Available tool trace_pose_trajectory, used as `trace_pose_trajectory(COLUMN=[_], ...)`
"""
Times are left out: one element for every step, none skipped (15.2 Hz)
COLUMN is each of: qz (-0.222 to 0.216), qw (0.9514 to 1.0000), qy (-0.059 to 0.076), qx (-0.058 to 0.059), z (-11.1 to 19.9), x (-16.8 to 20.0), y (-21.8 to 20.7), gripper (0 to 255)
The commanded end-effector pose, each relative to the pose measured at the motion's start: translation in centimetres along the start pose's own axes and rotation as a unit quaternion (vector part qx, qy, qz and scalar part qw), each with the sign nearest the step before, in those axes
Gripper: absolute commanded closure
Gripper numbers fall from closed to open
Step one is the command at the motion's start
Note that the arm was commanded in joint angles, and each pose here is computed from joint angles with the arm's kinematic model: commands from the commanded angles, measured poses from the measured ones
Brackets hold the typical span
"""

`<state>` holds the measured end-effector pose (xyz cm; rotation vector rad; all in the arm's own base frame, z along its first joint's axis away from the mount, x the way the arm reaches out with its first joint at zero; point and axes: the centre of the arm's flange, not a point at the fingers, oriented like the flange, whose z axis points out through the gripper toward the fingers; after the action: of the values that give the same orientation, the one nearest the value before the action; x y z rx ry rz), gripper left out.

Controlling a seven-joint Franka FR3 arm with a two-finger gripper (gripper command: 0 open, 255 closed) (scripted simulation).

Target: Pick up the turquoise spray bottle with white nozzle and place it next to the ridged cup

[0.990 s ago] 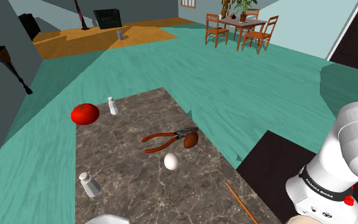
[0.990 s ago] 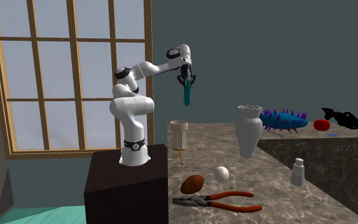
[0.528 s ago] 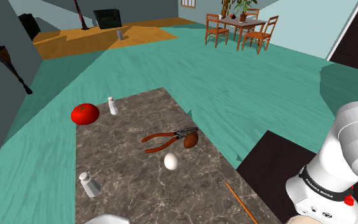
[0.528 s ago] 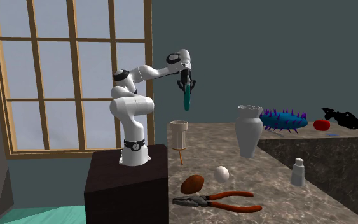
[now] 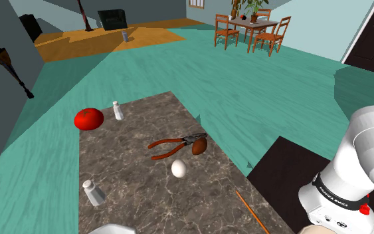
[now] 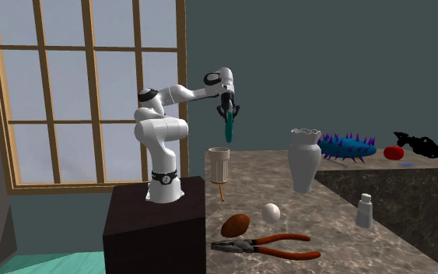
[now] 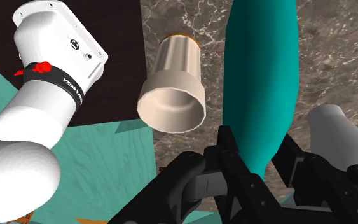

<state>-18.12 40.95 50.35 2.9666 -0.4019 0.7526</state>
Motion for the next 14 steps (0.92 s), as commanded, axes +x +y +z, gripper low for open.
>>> trace_pose_trajectory(qz=[0.000,0.000,0.000,0.000,0.000,0.000,0.000,0.000,0.000,0.000,0.000,0.000,0.000,0.000], qw=[1.0000,1.0000,1.0000,1.0000,1.0000,1.0000,1.0000,1.0000,1.0000,1.0000,1.0000,1.0000,1.0000,1.0000], qy=[0.000,0.000,0.000,0.000,0.000,0.000,0.000,0.000,0.000,0.000,0.000,0.000,0.000,0.000], qx=[0.000,0.000,0.000,0.000,0.000,0.000,0.000,0.000,0.000,0.000,0.000,0.000,0.000,0.000], z=[1.0,1.5,2.0,2.4,2.9,3.3,3.8,4.3,4.7,5.2,5.7,6.1,6.6,7.1], x=[-0.4,-0.7,-0.9,-1.2,-1.4,-1.7,-1.9,-2.2,-2.4,-2.7,-2.9,-3.2,-3.4,-3.7], y=[0.1,0.1,0.1,0.1,0.1,0.1,0.1,0.1,0.1,0.1,0.1,0.1,0.1,0.1], gripper=[255,255,255,255,255,255,255,255,255,255,255,255,255,255])
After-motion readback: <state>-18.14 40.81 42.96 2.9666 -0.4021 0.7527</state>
